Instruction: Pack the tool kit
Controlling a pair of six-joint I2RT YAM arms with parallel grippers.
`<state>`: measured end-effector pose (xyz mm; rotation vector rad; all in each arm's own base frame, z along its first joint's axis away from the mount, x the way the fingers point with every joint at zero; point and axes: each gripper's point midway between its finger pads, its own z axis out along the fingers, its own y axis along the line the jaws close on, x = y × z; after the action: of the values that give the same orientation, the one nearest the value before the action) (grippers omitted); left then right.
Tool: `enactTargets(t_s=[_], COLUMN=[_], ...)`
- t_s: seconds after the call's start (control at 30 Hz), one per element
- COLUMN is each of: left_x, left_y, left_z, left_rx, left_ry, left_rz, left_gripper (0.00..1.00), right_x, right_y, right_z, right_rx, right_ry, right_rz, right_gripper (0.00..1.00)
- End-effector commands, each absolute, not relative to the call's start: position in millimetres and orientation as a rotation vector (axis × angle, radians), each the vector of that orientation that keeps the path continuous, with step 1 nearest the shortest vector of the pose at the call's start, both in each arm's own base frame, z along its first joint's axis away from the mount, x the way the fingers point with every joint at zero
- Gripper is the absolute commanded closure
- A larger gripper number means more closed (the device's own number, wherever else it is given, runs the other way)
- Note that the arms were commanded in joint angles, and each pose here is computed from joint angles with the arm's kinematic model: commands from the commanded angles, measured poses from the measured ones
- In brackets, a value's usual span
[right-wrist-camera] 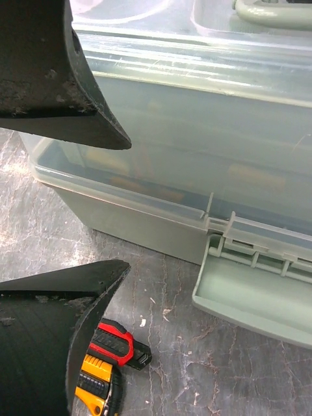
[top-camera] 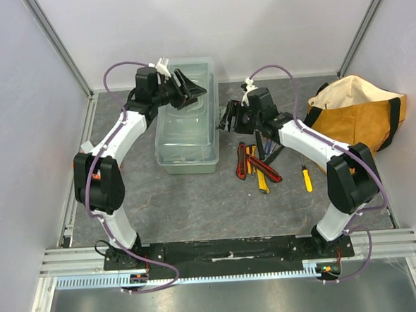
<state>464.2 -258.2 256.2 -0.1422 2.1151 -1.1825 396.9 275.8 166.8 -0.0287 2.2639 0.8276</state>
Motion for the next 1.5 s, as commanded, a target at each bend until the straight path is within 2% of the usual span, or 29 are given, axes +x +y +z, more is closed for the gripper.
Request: enactTargets(t_s=[0.0, 0.33, 0.53, 0.77, 0.87, 1.17, 1.47], left_x=[427.9, 435.6, 440.3, 441.3, 441.8, 442.7, 445.0], left_y=[-283.7, -266.9, -260.2, -259.7, -259.3, -259.9, -262.3], left_z=[287.0, 287.9, 285.0, 281.4, 277.3, 273.8, 280.7], left_rx=[-0.025, 0.025, 0.020, 0.035, 0.029, 0.028, 0.028], left_ry=[2.012, 1.957, 1.958, 1.962, 1.973, 1.979, 1.958], left_rz=[-1.588, -1.614, -1.595, -1.596, -1.597, -1.602, -1.608], left_gripper=[0.34, 0.35, 0.35, 0.36, 0.36, 0.36, 0.36], right_x=[399.5, 421.6, 438.3, 471.9, 484.7, 490.3, 493.6], right_y=[291.6, 266.2, 291.4, 331.1, 336.0, 353.3, 351.4], right_z=[219.8, 289.5, 320.8, 304.6, 298.5, 285.0, 262.9], right_rx=[-0.055, 0.018, -0.018, 0.021, 0.051, 0.021, 0.021], right_ry=[2.144, 1.976, 1.894, 1.859, 1.873, 1.913, 2.053], right_rz=[0.930, 0.909, 1.100, 1.333, 1.336, 1.400, 1.154], right_gripper=[0.23, 0.23, 0.26, 0.31, 0.35, 0.37, 0.40])
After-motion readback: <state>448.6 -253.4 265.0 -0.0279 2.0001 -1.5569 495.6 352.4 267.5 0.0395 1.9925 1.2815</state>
